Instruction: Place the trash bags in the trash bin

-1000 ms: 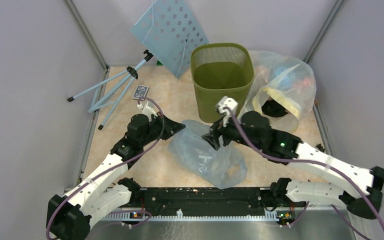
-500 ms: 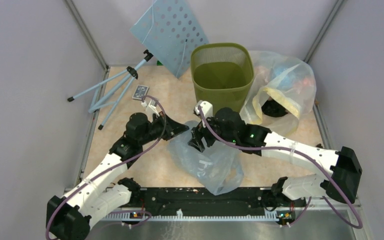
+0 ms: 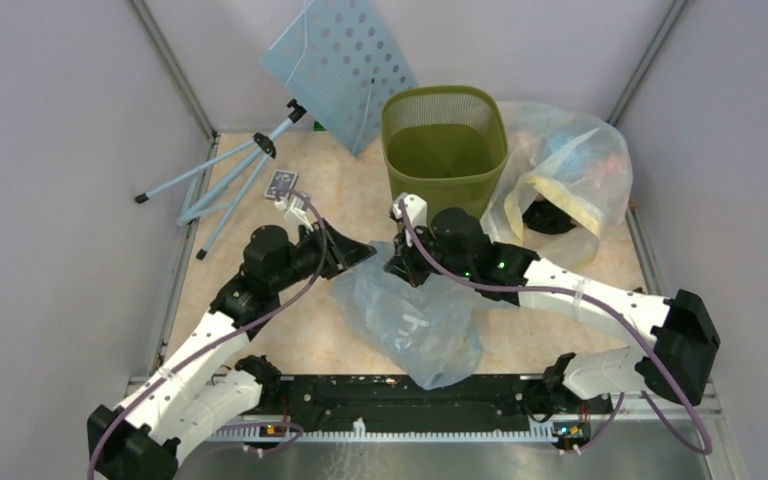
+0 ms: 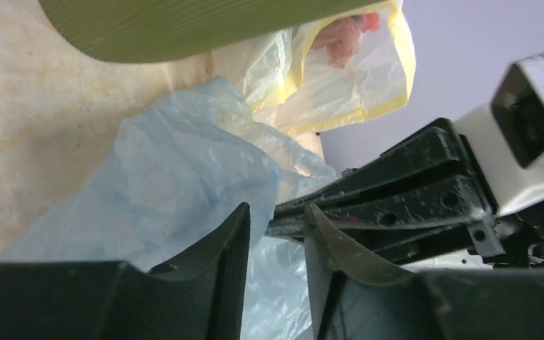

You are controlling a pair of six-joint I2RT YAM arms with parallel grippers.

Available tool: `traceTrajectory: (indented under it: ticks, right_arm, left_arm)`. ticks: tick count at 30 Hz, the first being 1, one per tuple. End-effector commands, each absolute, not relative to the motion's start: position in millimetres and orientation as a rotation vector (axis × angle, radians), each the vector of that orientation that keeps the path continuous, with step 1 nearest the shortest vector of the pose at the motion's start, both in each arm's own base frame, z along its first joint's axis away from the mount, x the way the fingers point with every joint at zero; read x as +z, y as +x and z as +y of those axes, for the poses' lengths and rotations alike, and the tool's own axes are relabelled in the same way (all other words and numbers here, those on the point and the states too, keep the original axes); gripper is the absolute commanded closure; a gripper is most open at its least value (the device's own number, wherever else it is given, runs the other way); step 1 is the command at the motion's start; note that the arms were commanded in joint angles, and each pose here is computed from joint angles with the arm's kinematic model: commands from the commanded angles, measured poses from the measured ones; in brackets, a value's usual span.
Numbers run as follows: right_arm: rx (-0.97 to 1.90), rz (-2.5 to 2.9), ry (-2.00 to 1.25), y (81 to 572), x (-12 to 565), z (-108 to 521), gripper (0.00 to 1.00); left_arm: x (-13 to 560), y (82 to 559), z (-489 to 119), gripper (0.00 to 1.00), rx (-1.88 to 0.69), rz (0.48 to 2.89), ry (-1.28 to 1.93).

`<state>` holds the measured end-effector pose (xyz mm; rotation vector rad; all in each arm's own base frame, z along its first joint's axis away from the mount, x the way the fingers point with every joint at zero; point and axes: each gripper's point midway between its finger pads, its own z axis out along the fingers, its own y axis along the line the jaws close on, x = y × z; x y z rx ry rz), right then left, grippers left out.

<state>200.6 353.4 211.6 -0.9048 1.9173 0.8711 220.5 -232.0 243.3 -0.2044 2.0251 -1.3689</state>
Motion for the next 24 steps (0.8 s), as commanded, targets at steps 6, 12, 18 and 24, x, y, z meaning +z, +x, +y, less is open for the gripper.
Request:
traceTrajectory:
  ticks: [6, 12, 18, 24]
  right_arm:
    - [0.876, 1.885, -0.801, 214.6, 237.7, 328.8, 1.0]
    - [0.907, 1.87, -0.834, 209.4, 238.7, 329.5, 1.0]
    - [0.91, 1.877, -0.841, 209.0, 235.4, 330.6, 1.0]
    - [0.911, 1.877, -0.84, 209.1, 234.8, 330.9, 1.0]
  left_arm:
    - [261.3, 227.1, -187.2, 0.49, -1.068, 1.951, -0.245]
    - [223.3, 225.6, -171.2, 0.52, -0.971, 2.014, -0.34]
    - [203.5, 224.4, -165.1, 0.28, -0.972, 2.027, -0.464]
    - [176.5, 223.8, -152.9, 0.18, -0.88, 2.107, -0.623]
